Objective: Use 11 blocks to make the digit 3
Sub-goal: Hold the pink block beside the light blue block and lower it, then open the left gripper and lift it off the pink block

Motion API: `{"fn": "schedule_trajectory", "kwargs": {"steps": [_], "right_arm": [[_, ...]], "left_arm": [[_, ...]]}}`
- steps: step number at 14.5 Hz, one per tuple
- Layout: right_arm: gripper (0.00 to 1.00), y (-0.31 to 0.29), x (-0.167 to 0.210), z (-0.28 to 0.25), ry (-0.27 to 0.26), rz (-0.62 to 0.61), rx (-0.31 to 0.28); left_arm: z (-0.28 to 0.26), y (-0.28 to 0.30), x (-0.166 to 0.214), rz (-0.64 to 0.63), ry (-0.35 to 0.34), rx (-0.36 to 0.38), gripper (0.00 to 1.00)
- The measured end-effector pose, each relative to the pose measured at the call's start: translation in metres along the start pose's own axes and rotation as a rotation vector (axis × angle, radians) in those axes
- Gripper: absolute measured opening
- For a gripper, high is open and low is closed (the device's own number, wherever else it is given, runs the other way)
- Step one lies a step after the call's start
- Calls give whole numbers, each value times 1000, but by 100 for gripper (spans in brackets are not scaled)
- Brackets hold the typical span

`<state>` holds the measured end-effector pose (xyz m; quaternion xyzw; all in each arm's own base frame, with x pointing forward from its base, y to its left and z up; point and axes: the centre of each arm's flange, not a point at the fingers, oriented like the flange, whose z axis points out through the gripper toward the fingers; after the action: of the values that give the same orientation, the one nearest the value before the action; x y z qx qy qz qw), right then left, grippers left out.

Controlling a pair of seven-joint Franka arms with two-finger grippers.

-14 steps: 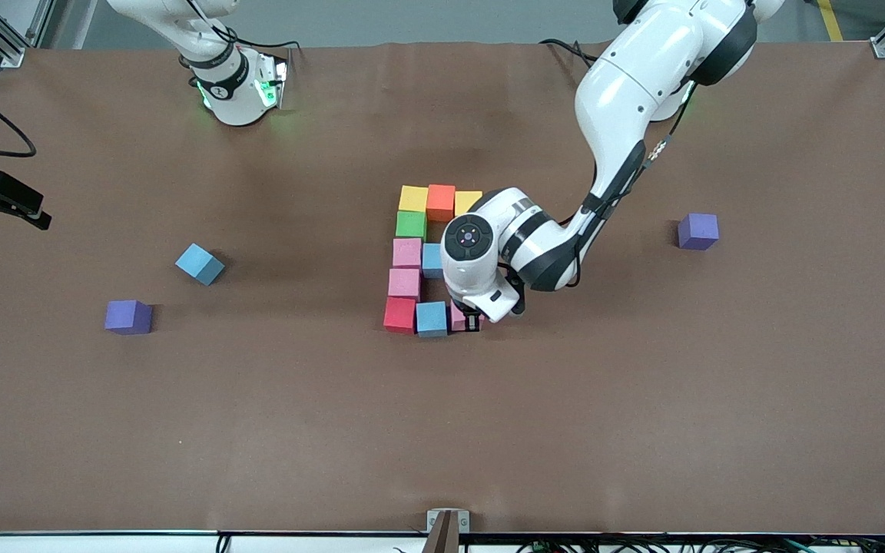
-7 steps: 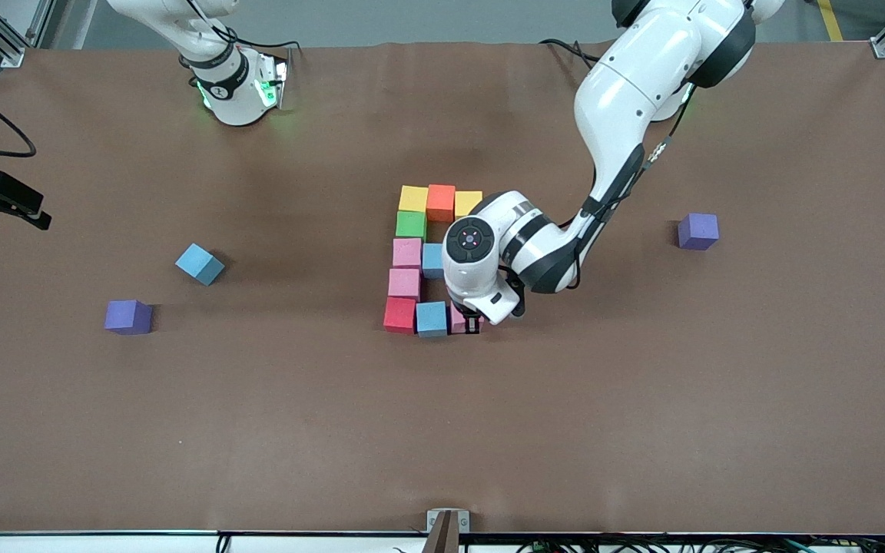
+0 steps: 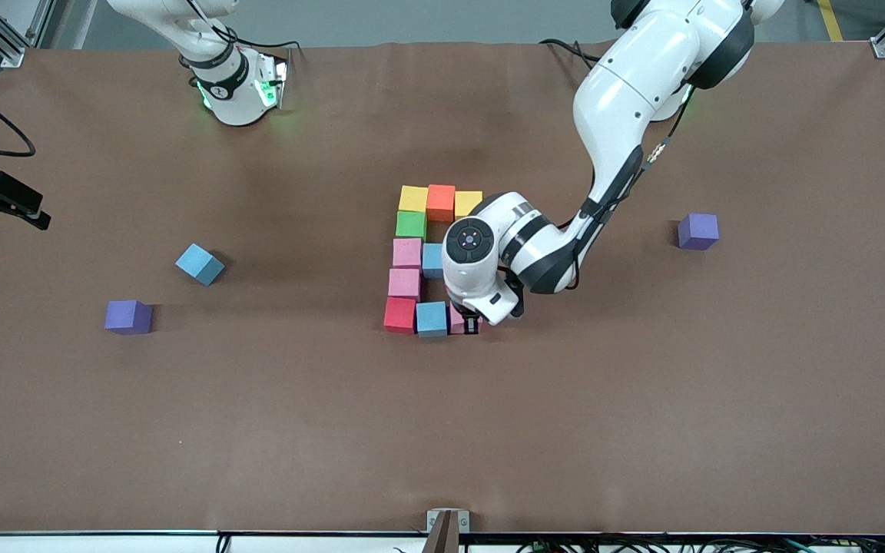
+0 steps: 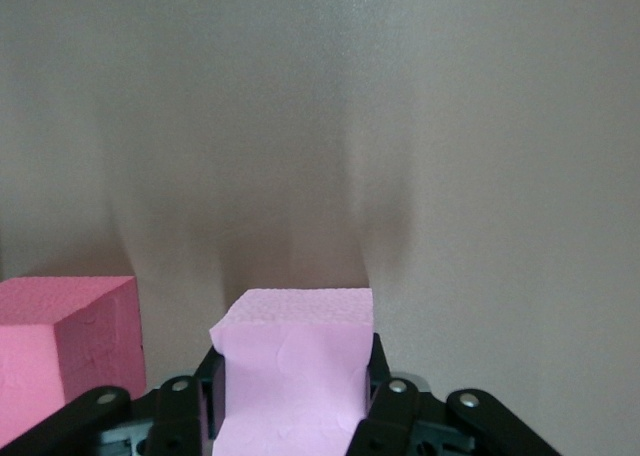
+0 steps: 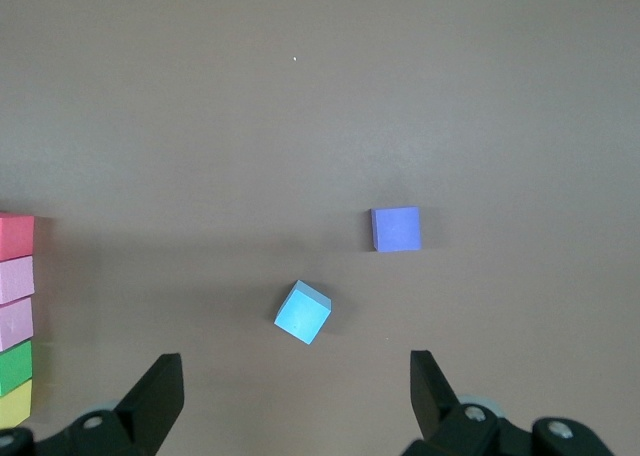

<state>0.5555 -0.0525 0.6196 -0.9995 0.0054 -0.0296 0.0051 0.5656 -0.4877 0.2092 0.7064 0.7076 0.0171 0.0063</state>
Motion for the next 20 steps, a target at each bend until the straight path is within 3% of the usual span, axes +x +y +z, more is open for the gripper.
{"fn": "schedule_trajectory", "kwargs": {"steps": [11, 12, 16, 20], "right_arm": [[100, 0, 0, 0, 0, 0, 0], [100, 0, 0, 0, 0, 0, 0], [100, 0, 0, 0, 0, 0, 0], [100, 0, 0, 0, 0, 0, 0]], "left_arm": [[0, 1, -2, 1, -16, -13, 53], [1, 1, -2, 1, -15, -13, 58], [5, 2, -2, 46, -23, -20, 98], [-12, 6, -7, 58, -43, -43, 100]]}}
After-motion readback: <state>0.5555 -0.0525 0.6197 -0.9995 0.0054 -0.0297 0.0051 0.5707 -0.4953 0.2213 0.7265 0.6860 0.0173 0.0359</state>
